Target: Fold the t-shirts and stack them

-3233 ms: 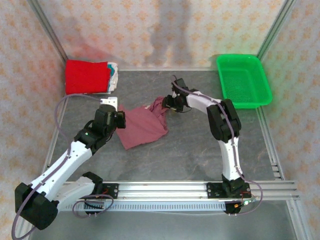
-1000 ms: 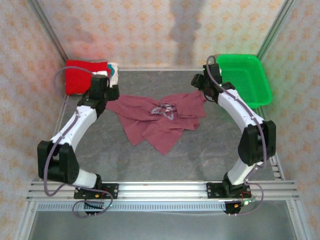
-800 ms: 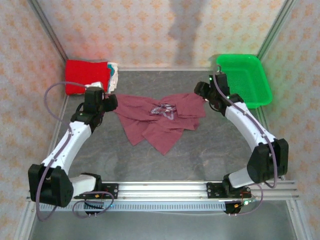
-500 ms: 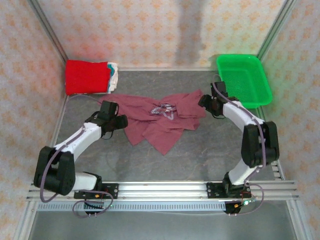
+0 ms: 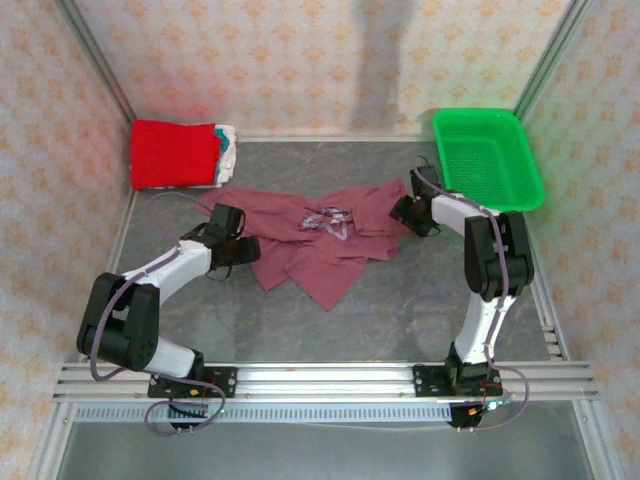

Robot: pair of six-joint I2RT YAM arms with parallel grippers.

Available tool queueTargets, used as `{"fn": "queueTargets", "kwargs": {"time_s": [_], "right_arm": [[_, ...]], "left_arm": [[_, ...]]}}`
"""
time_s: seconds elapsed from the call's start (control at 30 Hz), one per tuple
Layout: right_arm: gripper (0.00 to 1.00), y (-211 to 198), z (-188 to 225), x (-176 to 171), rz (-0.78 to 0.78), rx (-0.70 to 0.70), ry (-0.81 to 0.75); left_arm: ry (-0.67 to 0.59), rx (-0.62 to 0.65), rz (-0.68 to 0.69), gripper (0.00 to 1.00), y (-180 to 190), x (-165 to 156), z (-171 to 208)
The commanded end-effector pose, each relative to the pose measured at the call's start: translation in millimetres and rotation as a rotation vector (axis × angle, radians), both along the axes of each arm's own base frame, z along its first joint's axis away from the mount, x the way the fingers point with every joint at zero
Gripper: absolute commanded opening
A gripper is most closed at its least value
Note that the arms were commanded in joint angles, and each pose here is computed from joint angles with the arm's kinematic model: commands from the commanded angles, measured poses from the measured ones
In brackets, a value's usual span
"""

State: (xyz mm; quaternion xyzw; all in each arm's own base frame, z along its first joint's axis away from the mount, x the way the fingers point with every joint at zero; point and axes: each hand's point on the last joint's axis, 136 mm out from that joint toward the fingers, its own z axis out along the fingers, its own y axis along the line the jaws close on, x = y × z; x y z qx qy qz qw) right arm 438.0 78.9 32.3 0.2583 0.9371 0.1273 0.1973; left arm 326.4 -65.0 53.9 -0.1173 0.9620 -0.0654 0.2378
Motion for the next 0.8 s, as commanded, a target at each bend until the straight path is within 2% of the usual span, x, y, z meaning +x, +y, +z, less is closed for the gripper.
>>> {"fn": "queueTargets", "kwargs": {"time_s": [0.0,0.1,0.13,0.2,0.3,0.33,0.4,0.43,0.57,0.67,0.77], "right_arm": [[0.56,5.2,-10.4,9.5,-0.006,0.041,-0.014],[0.46,7.7,-11.3,10.4,-0.004,0.056,-0.017],[0.39,8.1,-9.9,10.7,-0.002,0.058,-0.024],[0.3,7.1,-5.9,11.7,-0.003,0.054,-0.037],[0.24,4.0,-0.2,12.2,-0.011,0.043,-0.047],[0.26,3.9,2.6,12.4,-0.011,0.043,-0.05],[0.4,4.9,11.1,11.6,-0.007,0.044,-0.06],[0.43,6.0,17.0,11.0,-0.003,0.048,-0.074],[0.5,22.1,69.1,-1.6,0.083,-0.011,-0.184],[0.58,52.9,118.3,-20.1,0.227,-0.101,-0.337],[0.61,88.8,151.6,-41.2,0.378,-0.124,-0.48]], "left_arm": [[-0.027,-0.041,0.001,0.57,-8.0,10.5,3.0],[0.003,-0.069,-0.01,0.52,-15.9,0.4,-5.4],[0.012,-0.081,-0.014,0.51,-20.2,-5.0,-7.8],[0.031,-0.1,-0.021,0.5,-27.0,-17.0,-11.6],[0.047,-0.105,-0.02,0.47,-32.8,-36.0,-15.0],[0.049,-0.109,-0.022,0.47,-35.4,-40.8,-16.6],[0.055,-0.118,-0.03,0.46,-40.7,-49.3,-21.2],[0.057,-0.118,-0.034,0.45,-41.8,-51.1,-23.9],[0.054,-0.123,-0.038,0.43,-44.4,-48.0,-30.3],[0.05,-0.14,-0.05,0.42,-51.3,-40.5,-33.4],[0.071,-0.157,-0.07,0.39,-60.6,-35.3,-39.4]]}}
